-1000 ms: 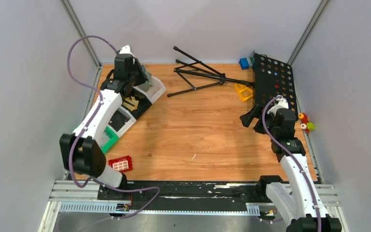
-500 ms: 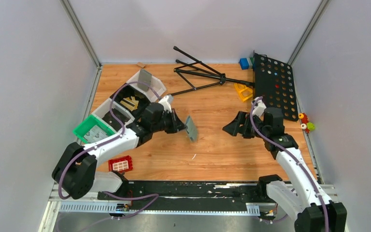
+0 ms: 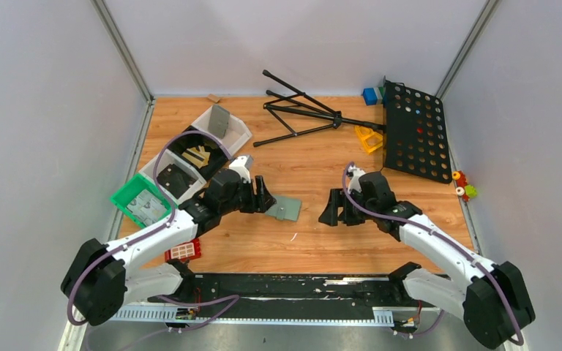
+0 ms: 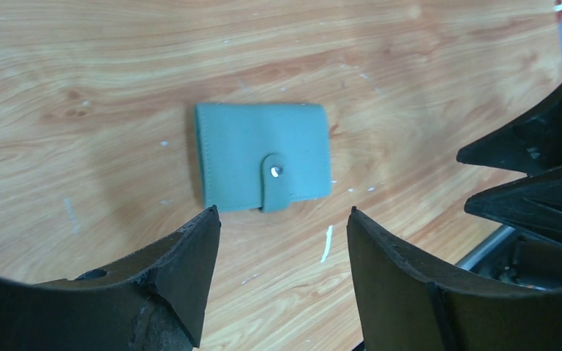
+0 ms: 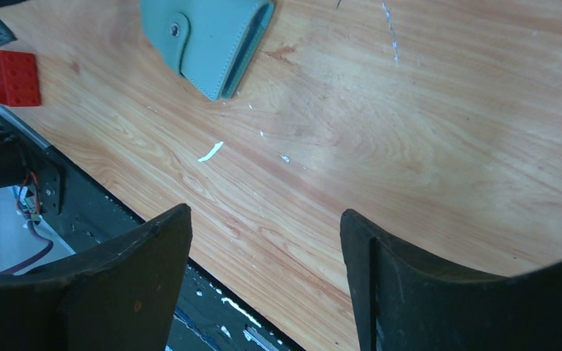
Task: Take the credit cards out of the card holder
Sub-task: Place the card holder at the center of the board.
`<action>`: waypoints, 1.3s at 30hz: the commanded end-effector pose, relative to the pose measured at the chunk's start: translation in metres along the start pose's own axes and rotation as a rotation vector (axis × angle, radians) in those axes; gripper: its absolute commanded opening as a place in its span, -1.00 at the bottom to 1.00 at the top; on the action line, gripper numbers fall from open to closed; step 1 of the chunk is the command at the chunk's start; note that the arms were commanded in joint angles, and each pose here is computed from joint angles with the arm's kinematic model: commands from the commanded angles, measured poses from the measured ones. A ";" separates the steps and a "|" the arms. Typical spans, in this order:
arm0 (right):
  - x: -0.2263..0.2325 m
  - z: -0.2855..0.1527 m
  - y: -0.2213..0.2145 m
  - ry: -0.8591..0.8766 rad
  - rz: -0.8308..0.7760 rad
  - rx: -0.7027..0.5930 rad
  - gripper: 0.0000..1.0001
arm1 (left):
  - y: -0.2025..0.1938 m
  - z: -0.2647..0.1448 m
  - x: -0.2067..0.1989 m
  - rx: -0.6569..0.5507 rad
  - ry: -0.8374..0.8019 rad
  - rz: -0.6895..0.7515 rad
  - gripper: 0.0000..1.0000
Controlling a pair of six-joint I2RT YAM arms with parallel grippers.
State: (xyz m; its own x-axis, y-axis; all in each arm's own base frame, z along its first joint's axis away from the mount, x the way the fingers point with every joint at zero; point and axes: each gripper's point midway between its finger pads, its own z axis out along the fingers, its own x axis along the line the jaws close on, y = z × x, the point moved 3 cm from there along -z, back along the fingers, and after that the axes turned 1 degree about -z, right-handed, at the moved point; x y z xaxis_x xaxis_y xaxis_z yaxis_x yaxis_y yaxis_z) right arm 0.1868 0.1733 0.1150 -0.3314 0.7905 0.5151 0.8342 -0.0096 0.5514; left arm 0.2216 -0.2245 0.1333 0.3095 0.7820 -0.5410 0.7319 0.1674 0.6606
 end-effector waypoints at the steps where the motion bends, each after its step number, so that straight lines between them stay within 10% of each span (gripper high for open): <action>1: 0.006 0.016 0.008 -0.009 -0.001 -0.030 0.42 | 0.007 -0.004 0.012 0.013 0.107 0.090 0.40; 6: 0.014 0.037 0.008 0.000 -0.008 -0.007 0.22 | 0.005 0.016 0.022 0.095 0.151 0.099 0.02; 16: 0.013 0.077 0.025 -0.048 0.013 0.021 -0.88 | -0.008 0.036 0.054 0.159 0.224 0.082 -1.00; 39: 0.015 0.151 0.060 -0.062 0.015 0.074 -1.00 | -0.070 0.050 0.047 0.357 0.131 0.062 -1.00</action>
State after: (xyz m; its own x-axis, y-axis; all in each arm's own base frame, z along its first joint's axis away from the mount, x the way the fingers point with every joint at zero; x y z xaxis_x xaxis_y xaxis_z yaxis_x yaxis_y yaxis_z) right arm 0.2748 0.2550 0.0448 -0.2495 0.8547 0.4553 0.8965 0.0261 0.4422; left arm 0.2397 -0.2265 0.0439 0.2821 0.8681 -0.4085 0.8641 -0.0450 0.5013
